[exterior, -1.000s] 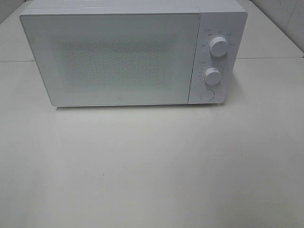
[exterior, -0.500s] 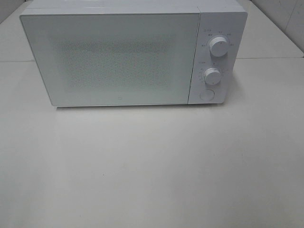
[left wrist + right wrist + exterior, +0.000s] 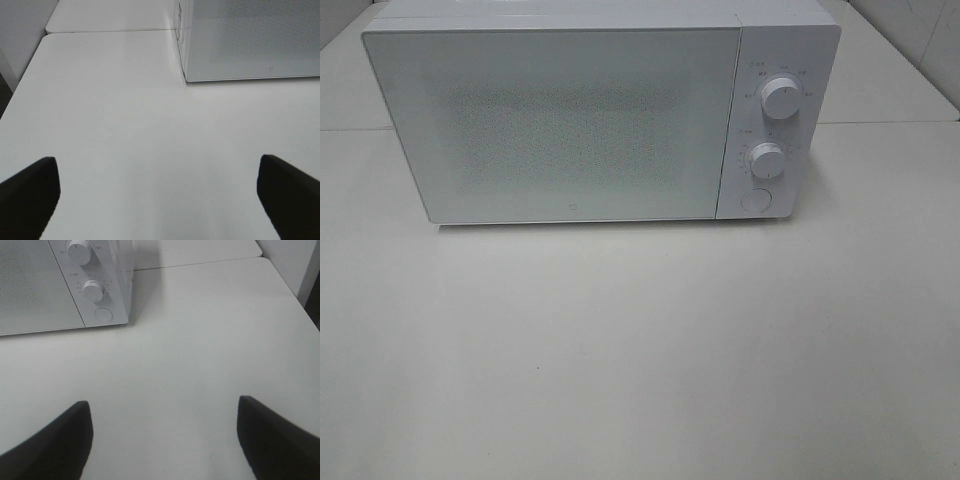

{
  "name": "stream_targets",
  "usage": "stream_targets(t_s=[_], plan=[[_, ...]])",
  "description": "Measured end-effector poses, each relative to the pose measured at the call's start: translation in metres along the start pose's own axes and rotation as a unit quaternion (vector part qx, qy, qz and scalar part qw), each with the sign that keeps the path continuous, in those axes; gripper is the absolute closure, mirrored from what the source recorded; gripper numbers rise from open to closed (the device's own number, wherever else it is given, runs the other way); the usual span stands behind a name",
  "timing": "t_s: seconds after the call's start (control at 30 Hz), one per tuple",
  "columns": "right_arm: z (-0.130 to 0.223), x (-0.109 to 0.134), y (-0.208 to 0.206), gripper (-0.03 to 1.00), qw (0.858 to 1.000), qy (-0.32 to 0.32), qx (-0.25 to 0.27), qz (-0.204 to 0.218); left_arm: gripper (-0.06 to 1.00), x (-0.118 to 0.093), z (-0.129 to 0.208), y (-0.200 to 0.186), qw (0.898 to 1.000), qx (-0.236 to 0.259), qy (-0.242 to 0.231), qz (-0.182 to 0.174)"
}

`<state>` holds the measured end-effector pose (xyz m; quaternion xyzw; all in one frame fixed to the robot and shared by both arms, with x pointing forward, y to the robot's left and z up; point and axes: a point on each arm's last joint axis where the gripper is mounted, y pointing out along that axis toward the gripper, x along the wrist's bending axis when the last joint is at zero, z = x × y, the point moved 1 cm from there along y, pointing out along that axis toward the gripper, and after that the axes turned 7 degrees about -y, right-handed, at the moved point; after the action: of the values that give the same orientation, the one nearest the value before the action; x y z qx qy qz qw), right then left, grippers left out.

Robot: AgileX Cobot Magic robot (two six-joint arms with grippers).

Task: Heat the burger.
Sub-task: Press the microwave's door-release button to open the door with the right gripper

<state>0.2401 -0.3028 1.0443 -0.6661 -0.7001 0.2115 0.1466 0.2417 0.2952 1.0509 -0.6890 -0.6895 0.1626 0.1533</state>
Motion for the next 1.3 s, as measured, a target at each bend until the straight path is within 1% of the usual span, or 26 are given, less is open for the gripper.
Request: stream_targets(t_s=[0.47,0.57,0.67,0.7,0.73,0.77,0.8,0.83,0.87,0.9,0.93,0.97,1.0,1.03,1.07,1.1,1.13,1.17,1.2,1.23,1.27,1.3], plan=[[0.0,0.0,0.0,0.21,1.0,-0.002,0.0,0.0,-0.05,0.0,0.0,0.0,1.0,0.0,0.0,0.0],[-0.002,-0.002,-0.001,0.21,1.0,-0.007,-0.002,0.008,-0.05,0.0,0.0,0.0,1.0,0.0,0.0,0.0],[-0.012,-0.004,0.003,0.21,1.0,-0.015,-0.006,0.019,-0.05,0.0,0.0,0.0,1.0,0.0,0.0,0.0],[-0.02,-0.006,0.009,0.21,0.999,-0.022,-0.017,0.025,-0.05,0.0,0.0,0.0,1.0,0.0,0.0,0.0],[-0.02,-0.006,0.009,0.21,0.999,-0.022,-0.017,0.025,-0.05,0.0,0.0,0.0,1.0,0.0,0.0,0.0],[-0.028,-0.006,0.011,0.21,0.998,-0.027,-0.04,0.029,-0.05,0.0,0.0,0.0,1.0,0.0,0.0,0.0],[-0.042,-0.007,0.017,0.22,0.996,-0.034,-0.078,0.032,-0.05,0.0,0.0,0.0,1.0,0.0,0.0,0.0],[-0.049,-0.007,0.02,0.22,0.993,-0.038,-0.103,0.035,-0.05,0.0,0.0,0.0,1.0,0.0,0.0,0.0],[-0.049,-0.007,0.02,0.22,0.993,-0.038,-0.103,0.035,-0.05,0.0,0.0,0.0,1.0,0.0,0.0,0.0],[-0.06,-0.007,0.03,0.24,0.988,-0.05,-0.143,0.038,-0.05,0.0,0.0,0.0,1.0,0.0,0.0,0.0],[-0.06,-0.007,0.03,0.24,0.988,-0.05,-0.143,0.038,-0.05,0.0,0.0,0.0,1.0,0.0,0.0,0.0],[-0.063,-0.007,0.035,0.25,0.986,-0.056,-0.155,0.04,-0.05,0.0,0.0,0.0,1.0,0.0,0.0,0.0],[-0.068,-0.005,0.049,0.28,0.981,-0.07,-0.174,0.041,-0.05,0.0,0.0,0.0,1.0,0.0,0.0,0.0],[-0.068,-0.005,0.049,0.28,0.981,-0.07,-0.174,0.041,-0.05,0.0,0.0,0.0,1.0,0.0,0.0,0.0],[-0.07,-0.004,0.056,0.3,0.979,-0.077,-0.185,0.039,-0.05,0.0,0.0,0.0,1.0,0.0,0.0,0.0],[-0.073,-0.002,0.069,0.34,0.975,-0.083,-0.206,0.032,-0.05,0.0,0.0,0.0,1.0,0.0,0.0,0.0],[-0.073,-0.002,0.069,0.34,0.975,-0.083,-0.206,0.032,-0.05,0.0,0.0,0.0,1.0,0.0,0.0,0.0],[-0.074,0.0,0.076,0.37,0.973,-0.086,-0.212,0.028,-0.05,0.0,0.0,0.0,1.0,0.0,0.0,0.0],[-0.075,0.003,0.089,0.44,0.97,-0.088,-0.225,0.019,-0.05,0.0,0.0,0.0,1.0,0.0,0.0,0.0],[-0.075,0.003,0.089,0.44,0.97,-0.088,-0.225,0.019,-0.05,0.0,0.0,0.0,1.0,0.0,0.0,0.0],[-0.076,0.005,0.101,0.52,0.967,-0.092,-0.235,0.01,-0.05,0.0,0.0,0.0,1.0,0.0,0.0,0.0],[-0.076,0.007,0.107,0.58,0.966,-0.093,-0.239,0.005,-0.05,0.0,0.0,0.0,1.0,0.0,0.0,0.0]])
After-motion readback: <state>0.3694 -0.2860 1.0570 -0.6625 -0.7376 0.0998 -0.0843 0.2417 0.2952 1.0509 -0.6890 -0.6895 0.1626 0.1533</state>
